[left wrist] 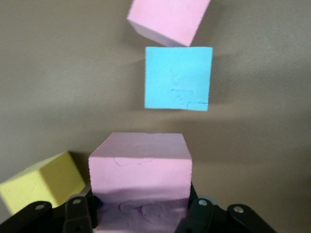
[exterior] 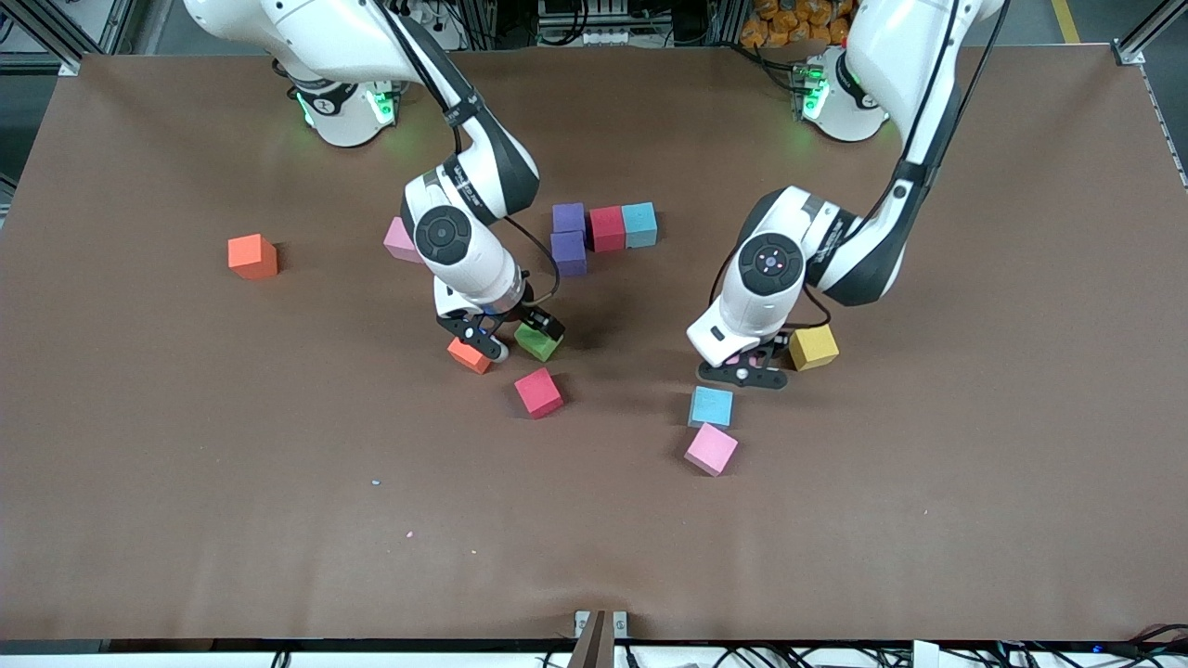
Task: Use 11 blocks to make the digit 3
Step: 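Lift pink block with the left gripper while the right gripper grasps green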
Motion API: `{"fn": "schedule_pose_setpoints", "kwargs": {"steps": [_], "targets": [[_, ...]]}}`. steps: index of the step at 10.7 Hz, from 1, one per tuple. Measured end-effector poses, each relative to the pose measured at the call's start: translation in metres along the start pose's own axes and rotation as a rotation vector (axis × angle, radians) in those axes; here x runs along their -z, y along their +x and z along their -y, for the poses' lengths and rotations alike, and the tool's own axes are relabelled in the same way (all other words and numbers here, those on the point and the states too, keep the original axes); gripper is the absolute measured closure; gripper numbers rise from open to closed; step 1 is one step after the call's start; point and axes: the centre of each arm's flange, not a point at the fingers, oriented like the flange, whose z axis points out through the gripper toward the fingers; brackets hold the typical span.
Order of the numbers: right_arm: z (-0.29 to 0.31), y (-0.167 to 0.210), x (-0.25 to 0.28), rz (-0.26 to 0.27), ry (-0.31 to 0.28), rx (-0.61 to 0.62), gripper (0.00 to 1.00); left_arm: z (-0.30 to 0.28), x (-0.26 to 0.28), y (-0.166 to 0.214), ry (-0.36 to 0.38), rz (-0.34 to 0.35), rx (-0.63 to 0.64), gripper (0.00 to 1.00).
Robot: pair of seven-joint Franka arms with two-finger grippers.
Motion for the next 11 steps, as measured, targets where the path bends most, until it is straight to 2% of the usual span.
{"fn": "schedule_pose_setpoints", "kwargs": {"steps": [2,4,7,11], "targets": [[0.002,0.005,-0.004,-0.004,0.000,-0.048,0.00,0.004,0.018,-0.006,0.015,0.026,0.137,0.37],[0.000,0.011,-0.013,-0.005,-0.014,-0.073,0.00,-0.001,0.024,-0.011,-0.008,0.046,0.344,0.37],[-0.002,0.016,-0.032,-0.007,-0.036,-0.085,0.00,-0.014,0.025,-0.017,-0.021,0.065,0.634,0.37],[0.001,0.017,-0.045,-0.018,-0.032,-0.088,0.00,-0.032,0.028,-0.026,-0.022,0.076,0.992,0.37]]}}
